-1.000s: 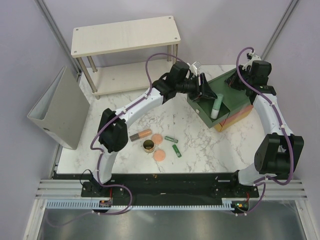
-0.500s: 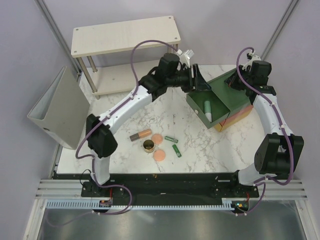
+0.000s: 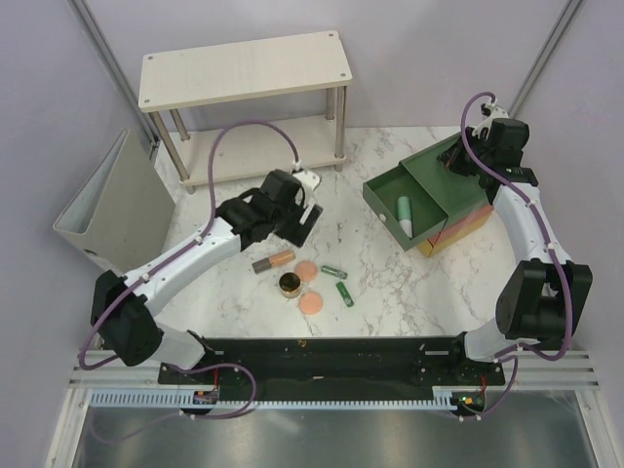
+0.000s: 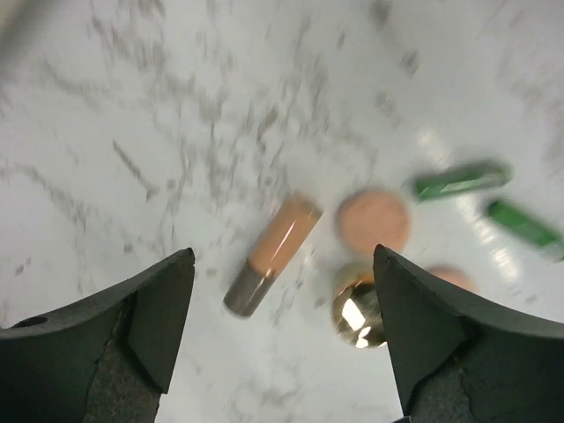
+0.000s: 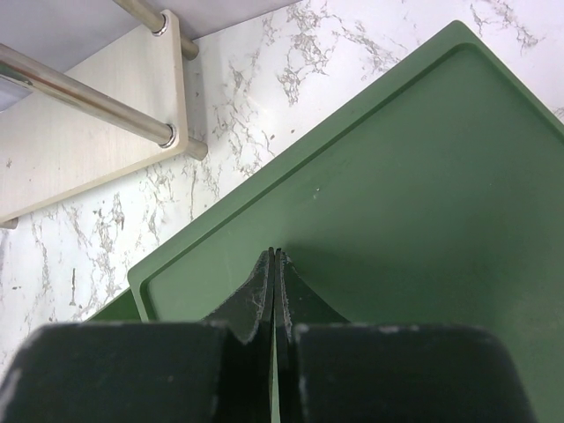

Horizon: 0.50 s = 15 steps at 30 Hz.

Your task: Organize the makeup

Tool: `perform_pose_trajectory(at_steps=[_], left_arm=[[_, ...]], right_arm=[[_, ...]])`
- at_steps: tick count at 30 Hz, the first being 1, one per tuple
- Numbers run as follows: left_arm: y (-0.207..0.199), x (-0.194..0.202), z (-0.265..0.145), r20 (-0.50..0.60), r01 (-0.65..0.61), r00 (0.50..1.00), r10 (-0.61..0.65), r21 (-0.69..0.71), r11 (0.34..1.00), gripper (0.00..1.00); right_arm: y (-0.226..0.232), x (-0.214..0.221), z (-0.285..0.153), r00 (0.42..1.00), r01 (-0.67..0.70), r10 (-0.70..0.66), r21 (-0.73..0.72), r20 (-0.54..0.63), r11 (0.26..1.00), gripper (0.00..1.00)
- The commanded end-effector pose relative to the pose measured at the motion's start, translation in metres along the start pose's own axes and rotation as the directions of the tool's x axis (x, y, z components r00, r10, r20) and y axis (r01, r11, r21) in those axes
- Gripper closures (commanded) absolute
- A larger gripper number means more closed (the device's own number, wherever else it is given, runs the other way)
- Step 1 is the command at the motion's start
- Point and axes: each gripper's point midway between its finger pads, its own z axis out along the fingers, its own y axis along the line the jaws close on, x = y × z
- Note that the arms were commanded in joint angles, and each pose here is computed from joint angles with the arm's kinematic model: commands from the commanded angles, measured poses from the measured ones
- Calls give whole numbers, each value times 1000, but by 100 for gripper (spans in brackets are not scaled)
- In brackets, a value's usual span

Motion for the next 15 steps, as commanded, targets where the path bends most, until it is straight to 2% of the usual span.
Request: perform_pose_trajectory(at_steps=[1, 5, 15], left_arm=[[48, 89, 8, -272, -206, 948, 164, -132, 970, 11], [54, 128, 18, -352, -139, 932, 85, -132, 981, 11], [51, 150, 55, -402, -102, 913, 71, -56, 993, 13]], right_arm=[[-38, 119, 1, 917, -76, 128, 150, -379, 986, 100], [-39, 120, 2, 915, -79, 131, 149, -381, 986, 100], [-39, 122, 1, 914, -79, 130, 148, -384, 986, 100]])
